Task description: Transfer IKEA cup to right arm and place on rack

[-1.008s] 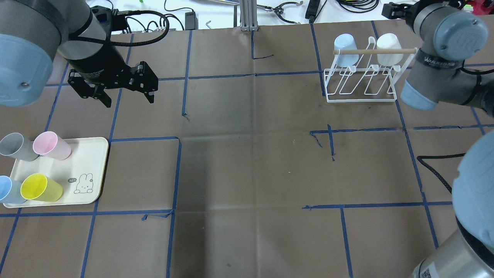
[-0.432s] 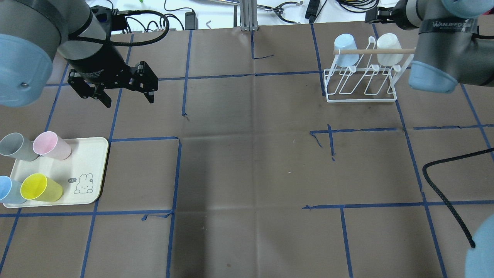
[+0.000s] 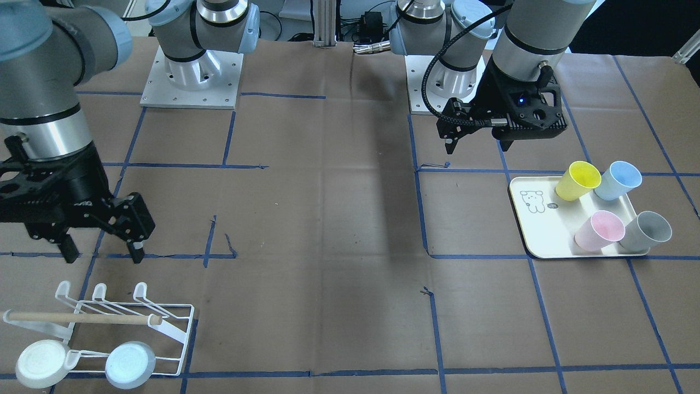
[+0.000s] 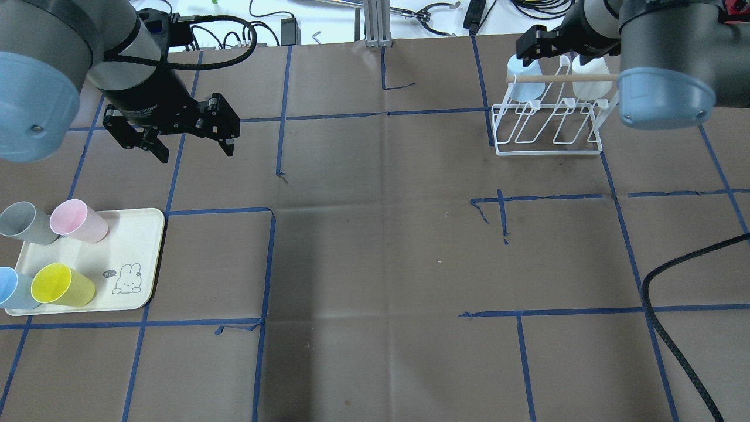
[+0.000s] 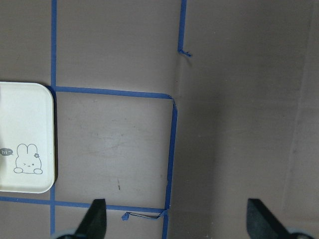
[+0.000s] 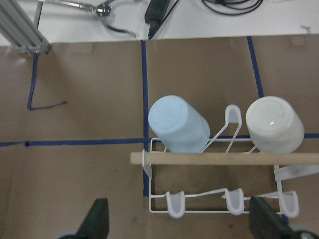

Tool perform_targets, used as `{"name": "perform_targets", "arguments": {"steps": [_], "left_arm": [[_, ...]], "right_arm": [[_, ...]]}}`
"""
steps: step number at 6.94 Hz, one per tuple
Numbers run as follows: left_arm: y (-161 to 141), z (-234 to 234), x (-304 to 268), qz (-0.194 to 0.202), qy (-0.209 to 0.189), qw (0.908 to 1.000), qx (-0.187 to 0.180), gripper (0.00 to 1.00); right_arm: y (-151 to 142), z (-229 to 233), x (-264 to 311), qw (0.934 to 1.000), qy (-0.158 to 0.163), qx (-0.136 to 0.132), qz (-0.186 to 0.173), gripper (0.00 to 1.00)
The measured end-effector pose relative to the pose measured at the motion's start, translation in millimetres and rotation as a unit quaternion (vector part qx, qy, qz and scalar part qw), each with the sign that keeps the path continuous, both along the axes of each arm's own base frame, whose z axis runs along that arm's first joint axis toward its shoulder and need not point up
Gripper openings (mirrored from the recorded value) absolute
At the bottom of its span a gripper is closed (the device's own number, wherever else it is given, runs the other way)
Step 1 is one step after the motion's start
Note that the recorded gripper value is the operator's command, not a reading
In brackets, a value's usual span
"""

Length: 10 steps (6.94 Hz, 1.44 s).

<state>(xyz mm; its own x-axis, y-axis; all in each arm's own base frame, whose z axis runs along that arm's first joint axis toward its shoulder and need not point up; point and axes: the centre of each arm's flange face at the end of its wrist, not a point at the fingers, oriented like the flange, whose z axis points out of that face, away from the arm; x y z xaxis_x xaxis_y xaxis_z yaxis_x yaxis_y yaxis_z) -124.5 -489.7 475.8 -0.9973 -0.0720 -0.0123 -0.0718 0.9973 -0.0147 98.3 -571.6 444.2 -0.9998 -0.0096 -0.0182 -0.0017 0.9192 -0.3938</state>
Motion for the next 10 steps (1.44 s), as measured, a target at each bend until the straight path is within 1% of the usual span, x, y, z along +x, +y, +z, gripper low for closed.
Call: {"name": "perform_targets", "arguments": {"steps": [1,2,3,4,6,7,10], "left_arm": [[-1,0,0,-0.002,-0.001,1.0000,-0.002,1.00],[-2,-1,0,-0.003,-0.001,1.0000,-0.003,1.00],[-4,-1,0,-0.004,-0.001,1.0000,-0.006,1.00],[-6,-1,1,-0.004,-0.002,0.9999,-0.009,1.00],[-7,-1,0,-0.005,-0.002,0.9999,-0.014,1.00],[-7,-1,0,-0.005,-0.002,0.9999,-0.015,1.00],[-7,-1,1,-0.005,-0.001,0.9999,-0.015,1.00]], "right_arm": [[20,12,9,0.9995,0.010,0.032,0.000,1.00],[41,23,13,0.9979,0.013,0.063,-0.006,1.00],[64,34,17,0.9957,0.009,0.091,-0.018,1.00],[84,45,27,0.9937,0.003,0.109,-0.025,1.00],[107,54,58,0.9932,0.003,0.116,-0.005,1.00],[112,53,68,0.9929,0.006,0.118,0.003,1.00],[113,49,74,0.9926,0.011,0.121,0.010,1.00]]}}
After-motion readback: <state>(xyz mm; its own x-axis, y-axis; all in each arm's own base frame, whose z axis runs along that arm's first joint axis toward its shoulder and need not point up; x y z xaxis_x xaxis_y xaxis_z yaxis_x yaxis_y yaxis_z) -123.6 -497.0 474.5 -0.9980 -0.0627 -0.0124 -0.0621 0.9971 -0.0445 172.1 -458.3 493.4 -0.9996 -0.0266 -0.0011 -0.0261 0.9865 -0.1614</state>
